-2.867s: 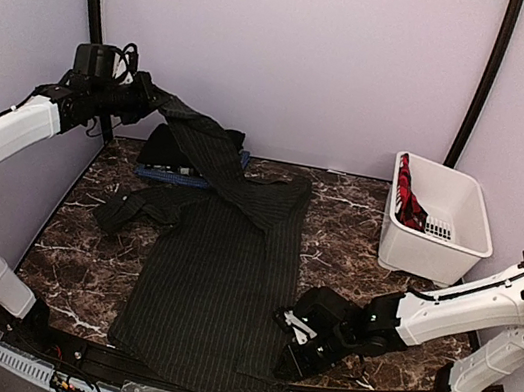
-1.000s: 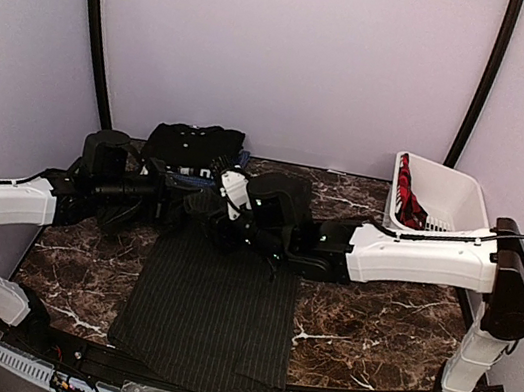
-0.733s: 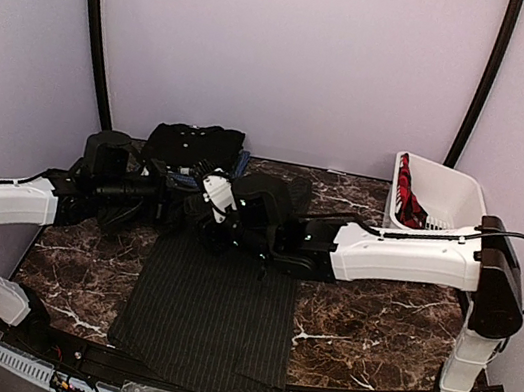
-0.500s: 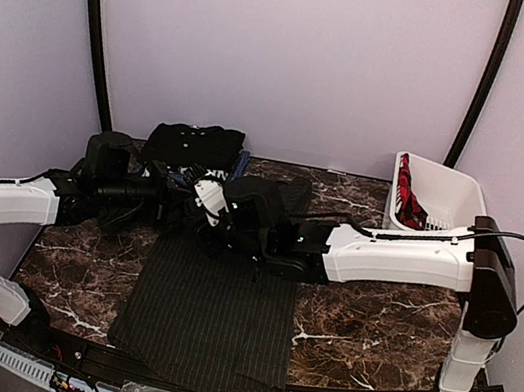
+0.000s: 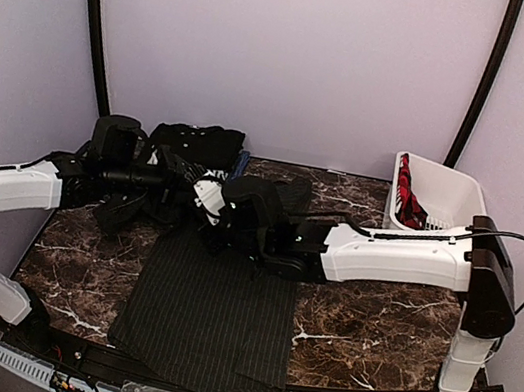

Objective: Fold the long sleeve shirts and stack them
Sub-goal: Pass from the left arm to the right, then pass from the right arm to the left

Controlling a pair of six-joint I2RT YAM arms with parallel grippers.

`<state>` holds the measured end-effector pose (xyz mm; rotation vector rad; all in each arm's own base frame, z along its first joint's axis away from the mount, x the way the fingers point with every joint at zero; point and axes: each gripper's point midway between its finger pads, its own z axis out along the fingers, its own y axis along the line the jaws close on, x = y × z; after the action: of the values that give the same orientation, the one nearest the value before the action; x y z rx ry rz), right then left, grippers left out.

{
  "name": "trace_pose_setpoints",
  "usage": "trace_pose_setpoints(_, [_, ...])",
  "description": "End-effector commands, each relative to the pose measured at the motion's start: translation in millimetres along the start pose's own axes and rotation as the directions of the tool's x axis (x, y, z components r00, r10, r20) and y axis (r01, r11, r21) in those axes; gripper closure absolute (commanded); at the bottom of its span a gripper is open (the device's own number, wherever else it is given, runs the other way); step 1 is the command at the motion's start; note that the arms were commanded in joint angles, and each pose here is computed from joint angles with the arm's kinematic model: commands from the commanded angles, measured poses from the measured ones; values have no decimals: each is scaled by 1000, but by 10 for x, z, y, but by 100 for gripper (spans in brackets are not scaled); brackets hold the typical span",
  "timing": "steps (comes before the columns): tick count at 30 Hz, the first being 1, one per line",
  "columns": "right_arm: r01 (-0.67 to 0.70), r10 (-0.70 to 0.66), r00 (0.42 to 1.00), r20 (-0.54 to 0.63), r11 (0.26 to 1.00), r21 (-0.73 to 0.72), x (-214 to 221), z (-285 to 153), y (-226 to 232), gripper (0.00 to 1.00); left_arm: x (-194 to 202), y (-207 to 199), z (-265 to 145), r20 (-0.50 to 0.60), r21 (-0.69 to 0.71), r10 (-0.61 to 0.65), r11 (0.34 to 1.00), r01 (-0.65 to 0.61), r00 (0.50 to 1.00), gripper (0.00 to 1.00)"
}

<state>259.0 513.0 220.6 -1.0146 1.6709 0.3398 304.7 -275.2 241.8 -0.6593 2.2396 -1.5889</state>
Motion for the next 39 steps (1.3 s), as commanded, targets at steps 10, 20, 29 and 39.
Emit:
trace_pose_setpoints(10, [19, -17, 999, 42, 999, -28, -65, -282, -285, 100, 6, -415, -468, -110, -126, 675, 719, -684, 730, 41])
trace_pose_setpoints(20, [34, -21, 993, 114, 992, -118, -131, -467, -196, 100, -118, -355, -435, -204, -140, 910, 337, -931, 360, 29])
trace_pose_setpoints(29, [64, -47, 990, 136, 990, -125, -134, -530, -208, 100, 238, -453, -270, -177, 143, 973, 177, -974, 150, 25])
trace_pose_setpoints(39, [68, -48, 988, 144, 988, -139, -137, -487, -295, 100, 531, -240, -128, -249, 247, 963, 167, -955, 104, 26])
